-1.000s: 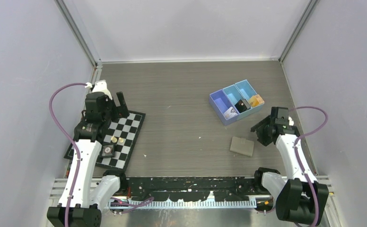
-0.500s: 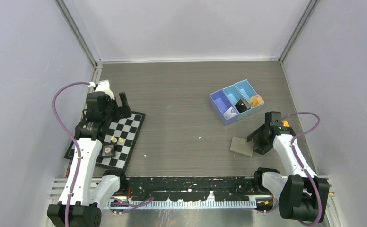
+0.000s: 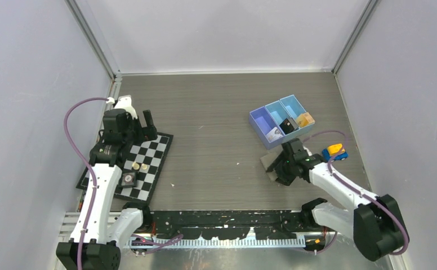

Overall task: Put the credit cards into the card holder
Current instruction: Move the card holder to the center of the board, then pick up the card holder from the center of the board.

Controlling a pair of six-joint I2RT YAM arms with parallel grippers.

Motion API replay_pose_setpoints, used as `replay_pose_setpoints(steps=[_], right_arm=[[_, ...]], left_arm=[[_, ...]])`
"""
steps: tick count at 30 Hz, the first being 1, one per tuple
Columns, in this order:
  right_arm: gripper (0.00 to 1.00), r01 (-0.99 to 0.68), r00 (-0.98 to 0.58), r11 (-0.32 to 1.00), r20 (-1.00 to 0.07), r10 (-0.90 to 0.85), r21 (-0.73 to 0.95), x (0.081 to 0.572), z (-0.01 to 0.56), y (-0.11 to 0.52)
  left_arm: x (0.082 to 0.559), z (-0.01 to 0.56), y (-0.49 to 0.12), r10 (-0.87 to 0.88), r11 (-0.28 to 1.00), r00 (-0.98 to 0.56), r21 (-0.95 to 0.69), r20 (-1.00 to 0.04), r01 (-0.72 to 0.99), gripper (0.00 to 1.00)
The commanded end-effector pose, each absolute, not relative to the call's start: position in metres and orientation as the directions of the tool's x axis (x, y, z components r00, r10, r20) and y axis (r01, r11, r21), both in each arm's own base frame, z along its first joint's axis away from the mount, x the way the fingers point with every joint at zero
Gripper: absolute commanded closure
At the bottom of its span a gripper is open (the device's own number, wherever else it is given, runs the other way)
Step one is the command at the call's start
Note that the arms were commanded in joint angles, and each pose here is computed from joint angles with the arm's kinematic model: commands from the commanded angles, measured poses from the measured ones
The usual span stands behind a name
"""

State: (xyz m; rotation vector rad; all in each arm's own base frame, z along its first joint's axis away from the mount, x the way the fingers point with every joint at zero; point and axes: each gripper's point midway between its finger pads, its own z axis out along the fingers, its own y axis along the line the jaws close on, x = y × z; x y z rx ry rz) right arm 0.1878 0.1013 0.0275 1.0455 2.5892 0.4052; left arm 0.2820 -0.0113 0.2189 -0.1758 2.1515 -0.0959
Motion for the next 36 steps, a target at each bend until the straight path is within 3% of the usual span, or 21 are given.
replay_pose_setpoints(steps=[1, 7, 13, 24, 29, 36], right_arm=[[0.42, 0.561, -0.685, 0.664, -0.173, 0.708, 0.495, 0.212, 0.035, 0.153], [0.42, 0.386, -0.786, 0.784, -0.270, 0.556, 0.486, 0.227, 0.050, 0.202], [0.39, 0.320, -0.797, 0.862, -0.380, 0.469, 0.394, 0.240, 0.073, 0.181], [0.34, 0.438, -0.822, 0.876, -0.305, 0.481, 0.202, 0.229, 0.065, 0.073], [0.31, 0.376, -0.866, 0.888, -0.241, 0.438, 0.263, 0.229, 0.057, 0.087], [0.34, 0.361, -0.884, 0.886, -0.196, 0.425, 0.292, 0.235, 0.035, 0.096]], left_arm=[[0.289, 0.224, -0.016, -0.142, 0.990, -0.522, -0.134, -0.841, -0.054, 0.00], [0.290, 0.217, -0.031, -0.141, 0.985, -0.553, -0.173, -0.821, 0.005, 0.00], [0.290, 0.206, -0.060, -0.120, 0.967, -0.618, -0.233, -0.777, 0.105, 0.00], [0.290, 0.205, -0.073, -0.115, 0.947, -0.623, -0.274, -0.773, 0.165, 0.00], [0.289, 0.205, -0.070, -0.108, 0.952, -0.622, -0.260, -0.776, 0.159, 0.00], [0.287, 0.204, -0.069, -0.093, 0.957, -0.621, -0.241, -0.778, 0.159, 0.00]])
